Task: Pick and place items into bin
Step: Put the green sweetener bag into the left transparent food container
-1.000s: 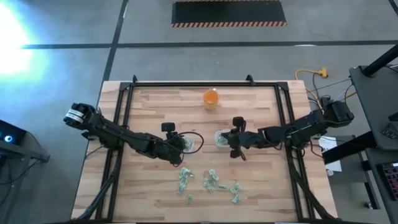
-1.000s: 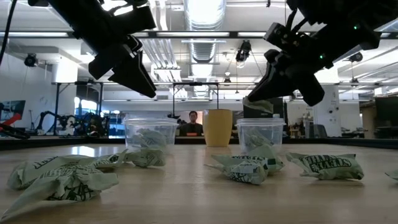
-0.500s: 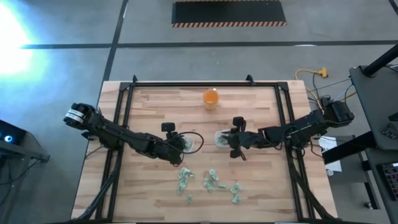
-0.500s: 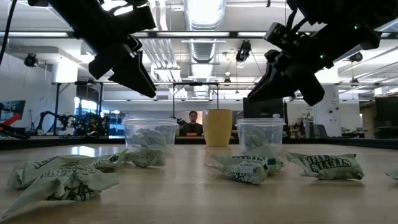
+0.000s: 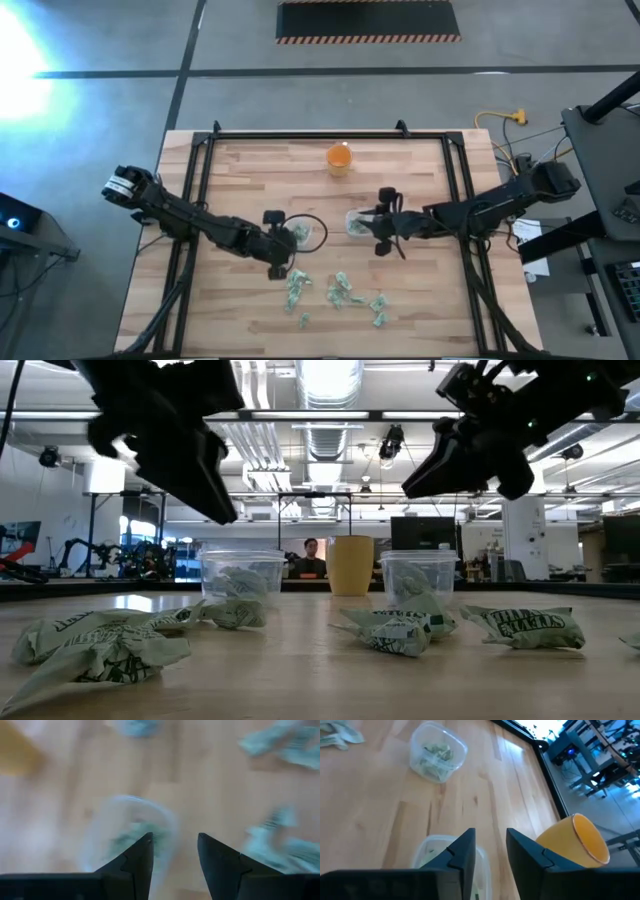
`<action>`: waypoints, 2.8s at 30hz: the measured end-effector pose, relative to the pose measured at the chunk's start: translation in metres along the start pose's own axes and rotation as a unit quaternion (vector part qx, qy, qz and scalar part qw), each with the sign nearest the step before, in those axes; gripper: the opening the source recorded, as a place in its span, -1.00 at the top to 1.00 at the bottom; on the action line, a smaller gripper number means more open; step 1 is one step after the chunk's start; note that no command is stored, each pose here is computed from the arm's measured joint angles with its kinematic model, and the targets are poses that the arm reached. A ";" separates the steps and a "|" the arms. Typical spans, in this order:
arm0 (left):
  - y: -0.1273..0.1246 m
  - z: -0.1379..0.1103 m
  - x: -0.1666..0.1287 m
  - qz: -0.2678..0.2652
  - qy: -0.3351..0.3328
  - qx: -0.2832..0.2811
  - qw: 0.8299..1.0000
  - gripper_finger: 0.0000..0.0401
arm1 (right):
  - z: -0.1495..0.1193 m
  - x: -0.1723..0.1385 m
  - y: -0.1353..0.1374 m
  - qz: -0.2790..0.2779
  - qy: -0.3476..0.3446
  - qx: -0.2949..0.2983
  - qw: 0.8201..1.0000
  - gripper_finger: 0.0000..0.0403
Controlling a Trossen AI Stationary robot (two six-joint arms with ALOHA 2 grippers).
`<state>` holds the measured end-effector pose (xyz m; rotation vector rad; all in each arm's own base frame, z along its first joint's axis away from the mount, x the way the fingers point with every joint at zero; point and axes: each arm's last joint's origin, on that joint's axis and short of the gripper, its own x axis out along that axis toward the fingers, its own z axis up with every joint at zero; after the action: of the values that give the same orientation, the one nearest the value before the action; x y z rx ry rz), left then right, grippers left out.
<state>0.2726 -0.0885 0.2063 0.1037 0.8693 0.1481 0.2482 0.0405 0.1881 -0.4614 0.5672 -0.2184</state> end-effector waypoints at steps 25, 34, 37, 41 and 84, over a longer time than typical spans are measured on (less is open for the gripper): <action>-0.043 -0.032 -0.003 -0.113 -0.026 -0.127 0.985 0.32 | -0.001 -0.007 0.002 0.012 0.010 -0.012 1.000 0.63; -0.044 -0.051 0.009 -0.129 -0.046 -0.148 0.980 0.32 | -0.001 -0.007 0.002 0.012 0.010 -0.012 1.000 0.69; -0.047 -0.058 0.015 -0.131 -0.046 -0.145 0.980 0.32 | -0.001 -0.007 0.002 0.012 0.010 -0.012 1.000 0.68; -0.052 -0.064 0.024 -0.130 -0.031 -0.136 0.982 0.32 | -0.001 -0.007 0.002 0.013 0.010 -0.012 1.000 0.68; -0.053 -0.064 0.021 -0.129 0.005 -0.105 0.986 0.96 | -0.002 -0.007 0.003 0.013 0.014 -0.014 1.000 0.72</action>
<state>0.2413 -0.1355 0.1418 -0.2065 0.8653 -0.0026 0.2411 0.0442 0.1884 -0.4787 0.6043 -0.1921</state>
